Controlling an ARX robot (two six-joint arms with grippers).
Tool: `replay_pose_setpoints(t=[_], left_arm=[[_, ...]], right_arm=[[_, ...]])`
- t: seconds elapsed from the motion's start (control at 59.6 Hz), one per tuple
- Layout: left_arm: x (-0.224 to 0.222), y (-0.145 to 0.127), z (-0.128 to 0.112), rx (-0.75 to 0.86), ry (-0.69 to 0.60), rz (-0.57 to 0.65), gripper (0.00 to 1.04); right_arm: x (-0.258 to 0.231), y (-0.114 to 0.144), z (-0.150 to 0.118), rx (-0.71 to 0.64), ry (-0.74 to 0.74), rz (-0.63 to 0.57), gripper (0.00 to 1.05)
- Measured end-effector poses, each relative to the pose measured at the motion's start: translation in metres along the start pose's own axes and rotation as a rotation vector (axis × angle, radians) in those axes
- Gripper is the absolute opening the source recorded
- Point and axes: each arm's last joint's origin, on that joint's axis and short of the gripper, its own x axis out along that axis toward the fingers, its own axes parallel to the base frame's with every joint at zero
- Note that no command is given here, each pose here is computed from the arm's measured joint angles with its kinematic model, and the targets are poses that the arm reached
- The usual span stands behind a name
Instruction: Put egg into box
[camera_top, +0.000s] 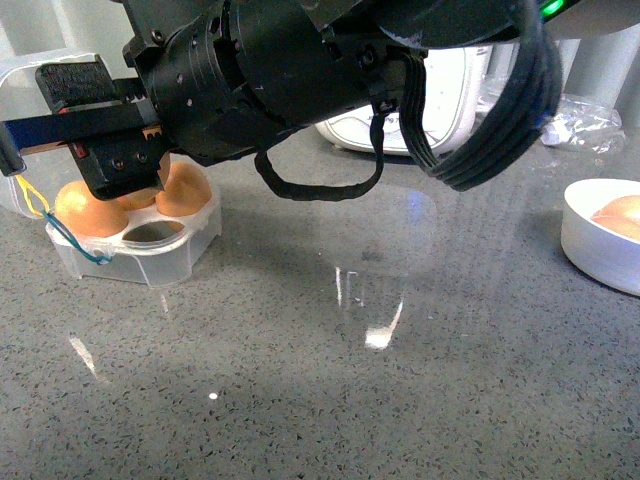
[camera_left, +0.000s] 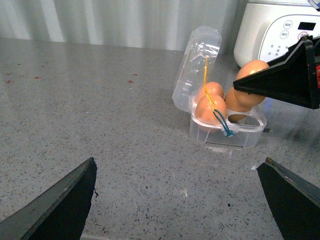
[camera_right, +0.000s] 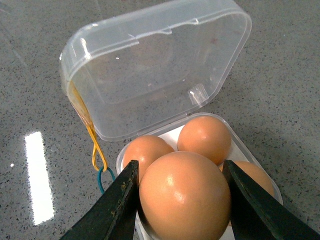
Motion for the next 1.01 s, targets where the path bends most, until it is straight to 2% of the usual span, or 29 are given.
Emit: replay_pose_setpoints(t=[0.084, 0.185, 0.436, 0.688, 0.839, 1.007], left_arm=[[0.000, 0.000, 0.000, 0.000, 0.000, 0.000, 0.98], [0.000, 0.000, 0.000, 0.000, 0.000, 0.000, 0.98], [0.000, 0.000, 0.000, 0.000, 0.000, 0.000, 0.98], [0.000, 0.000, 0.000, 0.000, 0.000, 0.000, 0.98], [0.000, 0.000, 0.000, 0.000, 0.000, 0.000, 0.98], [0.000, 0.000, 0.000, 0.000, 0.000, 0.000, 0.98]], right_arm=[[0.001, -0.001, -0.002, 0.002, 0.007, 0.004, 0.43], [0.000, -0.002, -0.002, 0.003, 0.007, 0.005, 0.65], [-0.001, -0.006, -0.001, 0.006, 0.004, -0.003, 0.99], [-0.007, -0.015, 0.003, 0.008, -0.019, -0.037, 0.98], [-0.031, -0.029, 0.012, 0.007, -0.092, -0.130, 0.98], [-0.082, -0.049, 0.017, 0.044, -0.207, -0.265, 0.98]])
